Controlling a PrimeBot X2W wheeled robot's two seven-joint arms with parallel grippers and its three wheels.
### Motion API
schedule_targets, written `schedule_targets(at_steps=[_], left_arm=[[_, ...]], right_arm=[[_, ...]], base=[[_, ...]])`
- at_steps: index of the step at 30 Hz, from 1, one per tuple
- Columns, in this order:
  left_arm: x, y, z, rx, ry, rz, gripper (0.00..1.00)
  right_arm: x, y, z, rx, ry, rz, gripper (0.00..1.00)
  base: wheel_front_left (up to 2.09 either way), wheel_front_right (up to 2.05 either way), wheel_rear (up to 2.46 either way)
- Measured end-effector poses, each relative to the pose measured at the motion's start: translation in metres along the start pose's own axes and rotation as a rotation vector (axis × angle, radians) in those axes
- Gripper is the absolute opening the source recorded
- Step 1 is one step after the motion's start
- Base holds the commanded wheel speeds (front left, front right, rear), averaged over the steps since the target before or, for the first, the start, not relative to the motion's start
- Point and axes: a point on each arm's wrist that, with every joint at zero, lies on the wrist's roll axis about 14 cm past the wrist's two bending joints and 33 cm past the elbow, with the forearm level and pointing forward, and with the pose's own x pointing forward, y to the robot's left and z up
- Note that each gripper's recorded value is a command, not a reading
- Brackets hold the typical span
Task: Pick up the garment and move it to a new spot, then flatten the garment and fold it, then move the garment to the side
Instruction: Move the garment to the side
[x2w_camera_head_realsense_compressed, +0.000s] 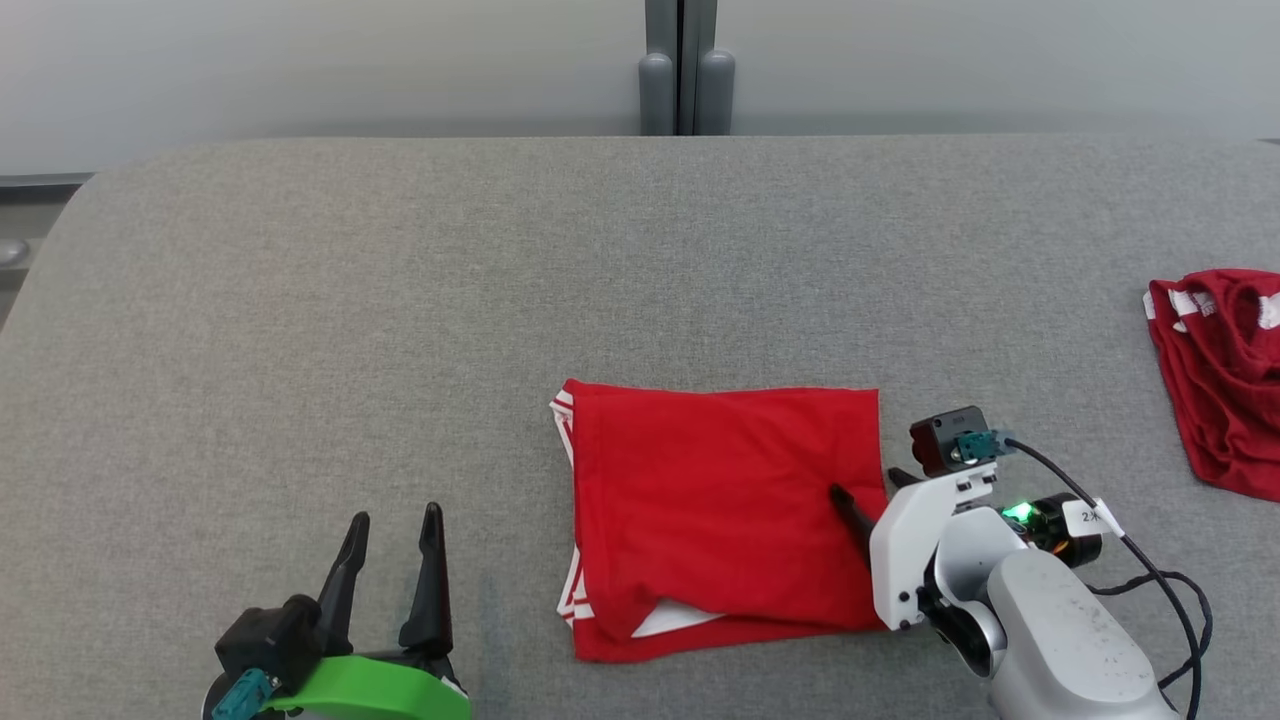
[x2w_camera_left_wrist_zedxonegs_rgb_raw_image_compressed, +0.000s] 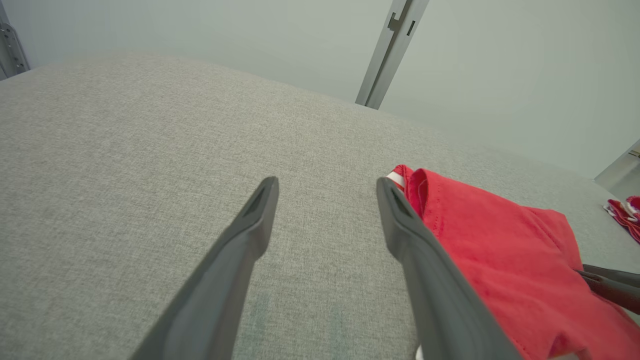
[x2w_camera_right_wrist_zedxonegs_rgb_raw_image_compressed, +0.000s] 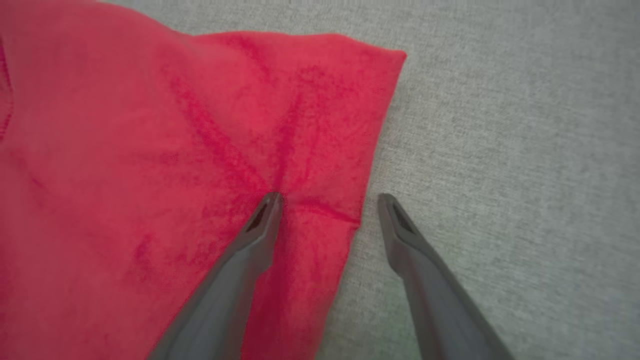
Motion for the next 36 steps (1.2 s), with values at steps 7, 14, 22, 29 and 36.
schedule_targets(at_steps=[7,14,22,29,36], left_arm=[[0.009,-0.007,-0.002,0.004,0.007,-0.025,1.00],[0.025,-0.032,-0.009,0.016,0.028,-0.109,1.00],[0.047,-0.081,-0.015,0.018,0.039,-0.262,1.00],[0.064,-0.122,-0.027,0.019,0.063,-0.390,1.00],[0.075,-0.156,-0.047,0.020,0.105,-0.496,1.00]], right_arm=[[0.004,0.000,0.011,-0.008,-0.037,0.009,0.00],[-0.010,-0.039,0.045,-0.092,-0.132,-0.085,0.00],[-0.061,-0.128,0.064,-0.146,-0.158,-0.302,0.00],[-0.106,-0.180,0.067,-0.142,-0.162,-0.451,0.00],[-0.138,-0.213,0.058,-0.107,-0.158,-0.562,0.00]], base=[[0.00,0.00,0.00],[0.00,0.00,0.00],[0.00,0.00,0.00],[0.00,0.00,0.00],[0.00,0.00,0.00]])
